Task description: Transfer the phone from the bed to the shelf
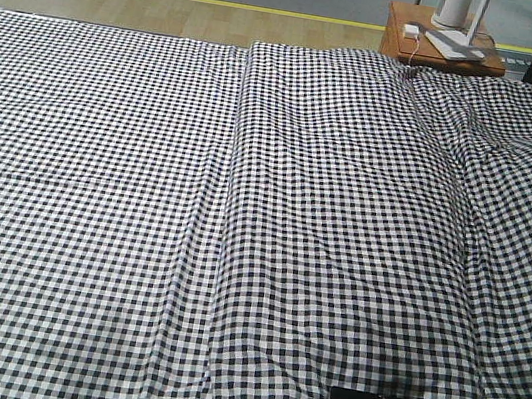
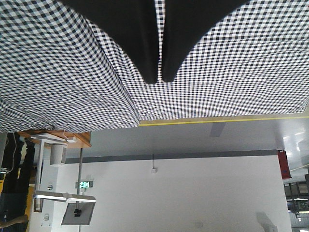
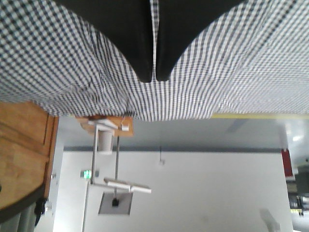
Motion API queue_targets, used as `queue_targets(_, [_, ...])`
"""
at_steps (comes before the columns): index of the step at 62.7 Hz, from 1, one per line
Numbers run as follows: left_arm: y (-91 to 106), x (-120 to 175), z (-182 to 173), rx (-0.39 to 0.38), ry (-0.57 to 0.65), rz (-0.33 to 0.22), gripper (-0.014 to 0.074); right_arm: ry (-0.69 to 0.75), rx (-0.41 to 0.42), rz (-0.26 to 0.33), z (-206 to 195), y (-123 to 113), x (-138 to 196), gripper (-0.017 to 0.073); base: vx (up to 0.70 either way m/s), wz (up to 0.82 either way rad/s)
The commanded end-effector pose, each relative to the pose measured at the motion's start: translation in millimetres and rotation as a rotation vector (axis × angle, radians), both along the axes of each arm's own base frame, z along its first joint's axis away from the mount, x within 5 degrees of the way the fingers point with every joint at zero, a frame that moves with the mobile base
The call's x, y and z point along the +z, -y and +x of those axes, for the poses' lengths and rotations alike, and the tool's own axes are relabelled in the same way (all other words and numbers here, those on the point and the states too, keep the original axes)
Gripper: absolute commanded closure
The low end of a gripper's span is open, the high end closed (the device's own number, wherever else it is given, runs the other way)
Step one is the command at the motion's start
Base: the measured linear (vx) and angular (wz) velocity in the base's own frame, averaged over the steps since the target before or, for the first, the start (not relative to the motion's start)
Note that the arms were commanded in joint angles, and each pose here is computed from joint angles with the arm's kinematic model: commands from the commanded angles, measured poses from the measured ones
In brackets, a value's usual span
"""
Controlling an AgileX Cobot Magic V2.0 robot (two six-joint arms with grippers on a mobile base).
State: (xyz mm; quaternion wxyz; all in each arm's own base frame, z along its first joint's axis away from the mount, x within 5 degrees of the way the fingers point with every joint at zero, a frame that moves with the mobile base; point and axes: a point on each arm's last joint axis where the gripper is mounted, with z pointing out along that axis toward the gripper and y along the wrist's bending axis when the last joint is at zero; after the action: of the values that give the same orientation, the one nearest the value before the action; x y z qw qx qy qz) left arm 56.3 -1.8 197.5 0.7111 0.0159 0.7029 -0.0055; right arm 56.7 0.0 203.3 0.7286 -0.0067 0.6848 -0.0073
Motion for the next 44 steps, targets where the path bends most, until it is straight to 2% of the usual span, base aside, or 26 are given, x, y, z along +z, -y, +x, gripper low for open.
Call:
queue_targets(1, [0.0,14.9,-2.2,-0.004,0.100,-0.023,0.0592,0.194,0.002,-0.010,-3.2,-0.5,15.6,0.0564,0.00,0.00])
queue_targets(14, [0.0,14.9,-2.2,-0.004,0.100,-0.023,0.0592,0.504,0.011,-0.013,-16.2,-1.5,51.0,0.0564,0.00,0.00])
queue_targets(25, [0.0,14.9,-2.2,-0.004,0.100,-0.023,0.0592,0.623,0.007,-0.017,-34.2,-1.4,103.4,0.0564,0.00,0.00])
queue_targets(34, [0.0,14.9,-2.2,-0.004,0.100,-0.023,0.0592,0.599,-0.001,-0.023,-39.9,-0.9,147.1,0.0564,0.00,0.00])
queue_targets(44, [0.0,14.9,-2.2,-0.004,0.100,-0.023,0.0592,0.451,-0.006,-0.022,-23.1,-0.3,183.0,0.0561,0.00,0.00])
